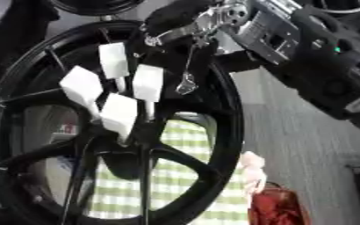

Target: Pull the pin out of the wheel hub.

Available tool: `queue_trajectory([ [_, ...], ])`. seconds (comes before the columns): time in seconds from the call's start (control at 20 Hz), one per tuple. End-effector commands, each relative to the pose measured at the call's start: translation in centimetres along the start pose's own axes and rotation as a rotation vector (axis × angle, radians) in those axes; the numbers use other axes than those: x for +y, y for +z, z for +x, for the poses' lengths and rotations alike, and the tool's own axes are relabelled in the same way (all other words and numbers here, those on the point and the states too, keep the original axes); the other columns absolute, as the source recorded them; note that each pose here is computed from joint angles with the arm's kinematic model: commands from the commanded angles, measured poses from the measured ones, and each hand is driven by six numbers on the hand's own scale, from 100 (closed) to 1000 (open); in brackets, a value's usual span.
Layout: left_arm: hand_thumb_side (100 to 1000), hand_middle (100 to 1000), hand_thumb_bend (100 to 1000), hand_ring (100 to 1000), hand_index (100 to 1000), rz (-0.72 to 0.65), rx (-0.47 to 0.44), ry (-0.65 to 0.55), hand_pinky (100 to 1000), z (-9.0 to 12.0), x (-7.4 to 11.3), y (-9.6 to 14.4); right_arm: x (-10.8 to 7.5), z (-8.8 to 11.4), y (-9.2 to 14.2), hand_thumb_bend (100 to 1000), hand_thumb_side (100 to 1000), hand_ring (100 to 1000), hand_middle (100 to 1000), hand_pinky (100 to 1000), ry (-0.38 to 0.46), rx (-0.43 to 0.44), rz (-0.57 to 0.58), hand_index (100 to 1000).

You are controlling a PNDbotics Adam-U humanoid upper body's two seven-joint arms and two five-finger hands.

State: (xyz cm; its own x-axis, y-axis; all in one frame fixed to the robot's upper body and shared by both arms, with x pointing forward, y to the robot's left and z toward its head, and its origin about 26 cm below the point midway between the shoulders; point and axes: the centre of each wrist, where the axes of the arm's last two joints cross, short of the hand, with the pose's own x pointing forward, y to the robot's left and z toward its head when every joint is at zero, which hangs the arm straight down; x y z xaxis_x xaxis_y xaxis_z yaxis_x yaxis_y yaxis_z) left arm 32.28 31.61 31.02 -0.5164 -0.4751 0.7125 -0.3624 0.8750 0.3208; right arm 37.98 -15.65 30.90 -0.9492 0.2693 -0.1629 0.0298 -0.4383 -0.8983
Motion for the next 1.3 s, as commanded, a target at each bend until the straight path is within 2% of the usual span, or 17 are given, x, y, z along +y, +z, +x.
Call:
queue_trajectory([
  [0.05, 746, 847, 847, 838, 855, 0.013, -0.025, -0.014, 815, 0.7, 0.7, -0.3, -1.5, 0.4, 1.3, 356, 189, 915, 834, 960, 0.138, -0.061, 0.101, 834],
  [0.5, 748, 847, 841, 838, 854, 0.013, -0.02, -0.011, 815, 0.6, 0.7, -0.3, -1.8, 1.4, 0.8, 323, 209, 911, 820, 957, 0.129, -0.109, 0.092, 832],
  [1.0, 753, 837, 826, 832, 850, 0.034, -0.015, 0.0, 813, 0.5, 0.7, -0.3, -0.4, 0.8, -0.1, 338, 207, 922, 827, 957, 0.113, -0.115, 0.139, 832],
  [1.15, 756, 835, 818, 830, 849, 0.037, -0.011, 0.003, 813, 0.5, 0.7, -0.3, 0.0, 0.4, -0.1, 383, 131, 929, 837, 960, 0.125, -0.1, 0.157, 831],
  [1.3, 757, 832, 815, 828, 849, 0.039, -0.008, 0.007, 812, 0.4, 0.7, -0.3, 0.2, 0.1, -0.1, 397, 100, 930, 836, 961, 0.137, -0.09, 0.166, 825],
])
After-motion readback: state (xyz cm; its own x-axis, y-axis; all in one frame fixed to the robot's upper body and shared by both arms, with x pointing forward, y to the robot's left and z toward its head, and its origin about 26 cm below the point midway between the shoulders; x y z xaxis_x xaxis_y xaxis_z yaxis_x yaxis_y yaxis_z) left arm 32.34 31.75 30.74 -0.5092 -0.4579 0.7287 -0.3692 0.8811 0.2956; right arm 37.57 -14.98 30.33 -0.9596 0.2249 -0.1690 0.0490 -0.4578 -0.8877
